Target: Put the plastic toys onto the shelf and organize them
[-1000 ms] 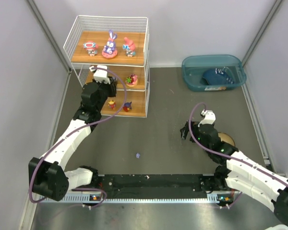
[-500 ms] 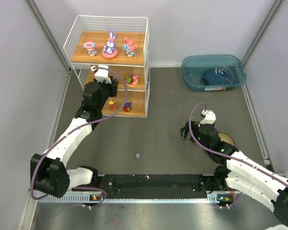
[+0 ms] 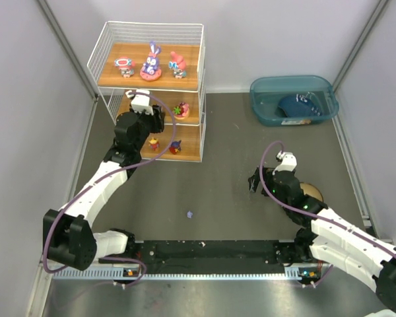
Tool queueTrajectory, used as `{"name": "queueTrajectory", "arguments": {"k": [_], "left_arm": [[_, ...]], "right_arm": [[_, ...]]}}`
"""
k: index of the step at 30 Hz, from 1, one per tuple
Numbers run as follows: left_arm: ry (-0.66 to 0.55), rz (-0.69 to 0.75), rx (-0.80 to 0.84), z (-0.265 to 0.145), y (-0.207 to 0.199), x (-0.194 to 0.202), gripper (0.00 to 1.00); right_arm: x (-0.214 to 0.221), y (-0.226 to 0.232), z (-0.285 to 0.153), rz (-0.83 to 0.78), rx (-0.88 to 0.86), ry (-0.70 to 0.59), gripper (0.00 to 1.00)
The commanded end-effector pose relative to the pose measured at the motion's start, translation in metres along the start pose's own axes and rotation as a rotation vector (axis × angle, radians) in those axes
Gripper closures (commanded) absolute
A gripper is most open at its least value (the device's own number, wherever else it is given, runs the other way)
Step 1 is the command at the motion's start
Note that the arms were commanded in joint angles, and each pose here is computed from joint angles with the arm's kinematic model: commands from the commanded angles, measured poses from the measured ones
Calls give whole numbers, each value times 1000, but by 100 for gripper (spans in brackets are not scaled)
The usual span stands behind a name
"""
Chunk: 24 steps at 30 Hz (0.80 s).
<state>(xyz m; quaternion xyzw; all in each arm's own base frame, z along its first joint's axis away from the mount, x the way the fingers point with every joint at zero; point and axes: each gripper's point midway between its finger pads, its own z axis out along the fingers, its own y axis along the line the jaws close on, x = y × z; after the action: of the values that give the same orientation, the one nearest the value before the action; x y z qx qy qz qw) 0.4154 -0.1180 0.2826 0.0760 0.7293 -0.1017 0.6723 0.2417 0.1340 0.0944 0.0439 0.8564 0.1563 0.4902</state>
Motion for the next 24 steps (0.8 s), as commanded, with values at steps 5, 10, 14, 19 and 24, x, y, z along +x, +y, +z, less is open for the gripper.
{"name": "queueTrajectory", "arguments": {"k": [5, 10, 14, 19, 24], "left_arm": [[-81, 2, 10, -3, 0, -31, 39], [-129, -12, 21, -19, -2, -54, 30], [-173, -23, 68, -38, -11, -72, 24], [-216, -41, 80, -67, -13, -84, 21], [-200, -48, 63, -91, -10, -79, 20]], "right_arm": [[-12, 2, 2, 9, -10, -41, 4], [-12, 4, 2, 11, -15, -41, 4], [-12, 3, 3, 10, -15, -37, 4], [-11, 4, 3, 13, -19, -35, 4], [-12, 5, 2, 13, -23, -36, 4]]}}
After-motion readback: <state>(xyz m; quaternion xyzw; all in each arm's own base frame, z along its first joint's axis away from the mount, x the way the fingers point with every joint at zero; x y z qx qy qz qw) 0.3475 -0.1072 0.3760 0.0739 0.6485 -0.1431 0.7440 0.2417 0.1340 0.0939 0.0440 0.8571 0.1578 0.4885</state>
